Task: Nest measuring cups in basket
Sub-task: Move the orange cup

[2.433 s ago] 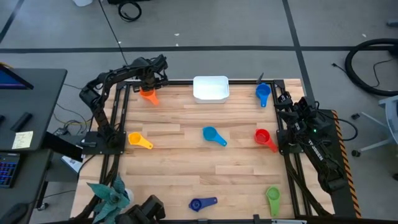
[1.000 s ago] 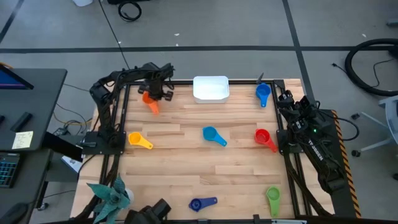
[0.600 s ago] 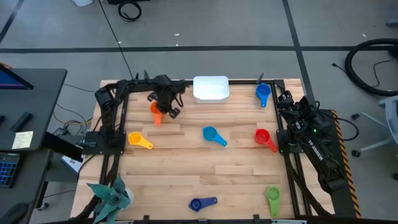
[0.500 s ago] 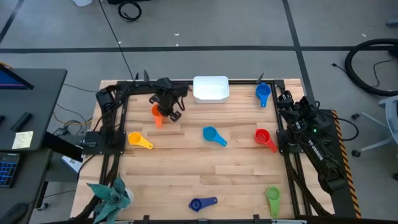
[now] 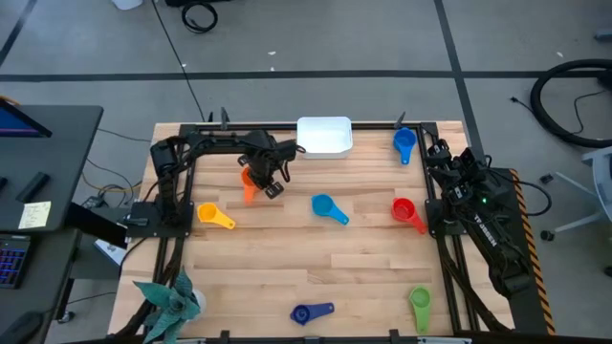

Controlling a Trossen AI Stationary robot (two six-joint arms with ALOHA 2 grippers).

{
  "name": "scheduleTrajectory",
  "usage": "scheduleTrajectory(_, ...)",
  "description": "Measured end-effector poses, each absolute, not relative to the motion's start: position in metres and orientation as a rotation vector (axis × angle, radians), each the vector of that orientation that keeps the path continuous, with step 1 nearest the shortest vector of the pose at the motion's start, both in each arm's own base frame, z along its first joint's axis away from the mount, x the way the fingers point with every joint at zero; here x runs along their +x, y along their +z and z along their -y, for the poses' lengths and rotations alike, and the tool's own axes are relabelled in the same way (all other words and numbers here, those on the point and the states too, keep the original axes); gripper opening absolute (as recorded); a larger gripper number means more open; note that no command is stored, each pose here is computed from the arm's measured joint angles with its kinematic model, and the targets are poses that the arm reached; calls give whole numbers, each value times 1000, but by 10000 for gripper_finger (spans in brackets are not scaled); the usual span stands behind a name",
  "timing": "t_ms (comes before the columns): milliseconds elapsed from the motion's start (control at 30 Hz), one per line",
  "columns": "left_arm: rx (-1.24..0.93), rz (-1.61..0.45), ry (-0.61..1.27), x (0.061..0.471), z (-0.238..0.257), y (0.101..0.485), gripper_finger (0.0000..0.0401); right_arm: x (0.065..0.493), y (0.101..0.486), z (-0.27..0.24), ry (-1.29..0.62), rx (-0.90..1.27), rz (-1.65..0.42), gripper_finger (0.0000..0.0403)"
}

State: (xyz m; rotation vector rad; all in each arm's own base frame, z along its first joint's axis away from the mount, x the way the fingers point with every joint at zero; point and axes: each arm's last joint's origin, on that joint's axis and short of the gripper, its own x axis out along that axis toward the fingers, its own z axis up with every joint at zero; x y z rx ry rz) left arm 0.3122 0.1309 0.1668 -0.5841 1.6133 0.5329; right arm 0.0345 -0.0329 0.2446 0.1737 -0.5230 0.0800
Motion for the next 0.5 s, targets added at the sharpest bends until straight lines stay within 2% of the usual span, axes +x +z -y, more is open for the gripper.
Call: scheduleTrajectory(500,-575,-1561,444,318,-132,166,121,35,244,33,80,174,522,165)
